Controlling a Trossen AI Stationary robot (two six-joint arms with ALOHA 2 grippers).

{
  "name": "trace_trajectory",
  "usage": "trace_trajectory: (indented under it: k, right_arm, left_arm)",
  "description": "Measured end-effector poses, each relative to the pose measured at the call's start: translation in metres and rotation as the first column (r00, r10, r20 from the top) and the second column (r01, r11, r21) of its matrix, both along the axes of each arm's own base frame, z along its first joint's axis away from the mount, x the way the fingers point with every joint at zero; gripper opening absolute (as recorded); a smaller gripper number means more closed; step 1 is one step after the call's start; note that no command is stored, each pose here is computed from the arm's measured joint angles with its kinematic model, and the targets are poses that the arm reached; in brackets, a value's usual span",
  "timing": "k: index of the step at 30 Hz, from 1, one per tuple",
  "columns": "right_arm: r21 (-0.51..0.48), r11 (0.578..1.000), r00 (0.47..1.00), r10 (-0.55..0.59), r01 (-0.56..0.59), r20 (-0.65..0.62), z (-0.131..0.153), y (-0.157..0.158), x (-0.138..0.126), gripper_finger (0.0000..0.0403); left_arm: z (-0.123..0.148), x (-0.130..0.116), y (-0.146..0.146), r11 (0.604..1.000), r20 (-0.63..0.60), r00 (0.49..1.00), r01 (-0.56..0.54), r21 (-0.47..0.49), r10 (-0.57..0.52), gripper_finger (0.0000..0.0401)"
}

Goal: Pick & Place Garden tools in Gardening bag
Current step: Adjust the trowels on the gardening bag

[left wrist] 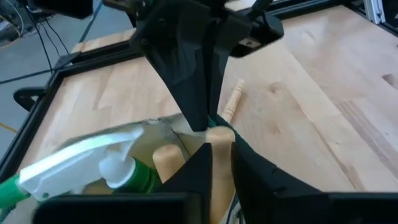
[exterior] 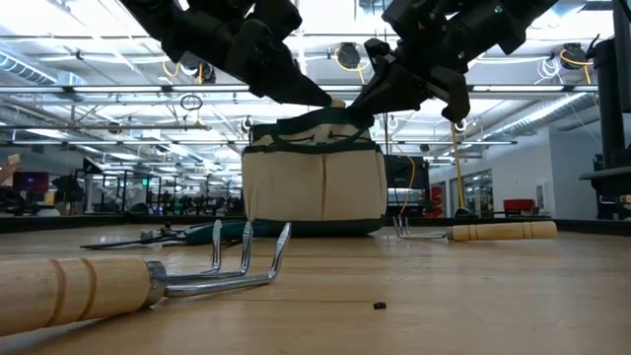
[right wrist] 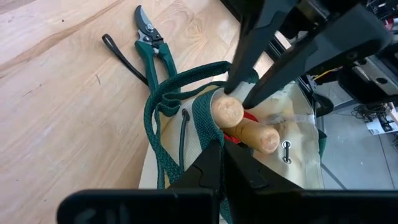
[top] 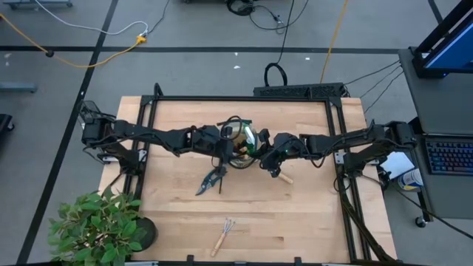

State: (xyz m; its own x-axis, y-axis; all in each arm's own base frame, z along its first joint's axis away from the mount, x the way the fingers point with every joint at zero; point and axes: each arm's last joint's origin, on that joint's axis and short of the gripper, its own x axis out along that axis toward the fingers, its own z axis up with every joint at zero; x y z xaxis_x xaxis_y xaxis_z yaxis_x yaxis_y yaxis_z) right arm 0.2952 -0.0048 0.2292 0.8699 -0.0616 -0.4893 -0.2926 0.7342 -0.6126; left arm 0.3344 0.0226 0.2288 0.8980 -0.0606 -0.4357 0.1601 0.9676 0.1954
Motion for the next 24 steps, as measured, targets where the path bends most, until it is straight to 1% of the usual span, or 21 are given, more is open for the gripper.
trace_trajectory:
  k: [3, 8, 10, 12, 14, 15, 16, 18, 20, 24]
  right_arm:
    - [0.004, 1.0, 1.0, -0.002, 0.002, -0.003, 0.0, 0.0, 0.0, 0.0]
    - [0.014, 1.0, 1.0, -0.008, 0.008, -0.007, -0.001, 0.0, 0.0, 0.0]
    - [0.011, 1.0, 1.0, -0.006, 0.006, -0.007, -0.001, 0.0, 0.0, 0.0]
    - [0.007, 1.0, 1.0, -0.004, 0.004, -0.007, -0.001, 0.0, 0.0, 0.0]
    - [0.007, 1.0, 1.0, -0.004, 0.004, -0.007, -0.001, 0.0, 0.0, 0.0]
    - [0.007, 1.0, 1.0, -0.004, 0.004, -0.007, -0.001, 0.0, 0.0, 0.0]
    - [0.007, 1.0, 1.0, -0.004, 0.004, -0.007, -0.001, 0.0, 0.0, 0.0]
    - [0.007, 1.0, 1.0, -0.004, 0.004, -0.008, -0.001, 0.0, 0.0, 0.0]
    - [0.008, 1.0, 1.0, -0.004, 0.004, -0.011, -0.001, 0.0, -0.001, 0.0]
    - [0.007, 1.0, 1.0, -0.005, 0.005, -0.018, -0.002, 0.0, -0.001, 0.0]
  left_arm:
    - [0.001, 0.0, 0.0, 1.0, 0.007, 1.0, 0.0, 0.001, 0.0, 0.0109]
    - [0.001, 0.001, -0.004, 0.999, 0.013, 1.0, 0.026, 0.031, -0.026, 0.0177]
    - [0.0, 0.001, -0.005, 0.999, 0.011, 0.999, 0.03, 0.031, -0.03, 0.0194]
    - [-0.003, 0.004, -0.005, 0.999, 0.011, 1.0, 0.029, 0.026, -0.029, 0.02]
    - [-0.008, 0.004, -0.004, 0.999, -0.006, 1.0, 0.027, 0.025, -0.027, 0.0199]
    - [-0.009, 0.008, -0.003, 0.999, 0.012, 1.0, 0.025, 0.028, -0.026, 0.0196]
    - [-0.011, 0.01, -0.002, 0.999, 0.023, 0.999, 0.022, 0.029, -0.023, 0.0191]
    - [-0.016, 0.011, -0.001, 0.999, 0.003, 1.0, 0.019, 0.027, -0.019, 0.0178]
    - [-0.018, 0.015, 0.001, 1.0, 0.031, 0.999, 0.013, 0.028, -0.014, 0.0161]
    - [-0.017, 0.015, 0.006, 1.0, 0.037, 0.999, -0.009, 0.0, 0.009, 0.0111]
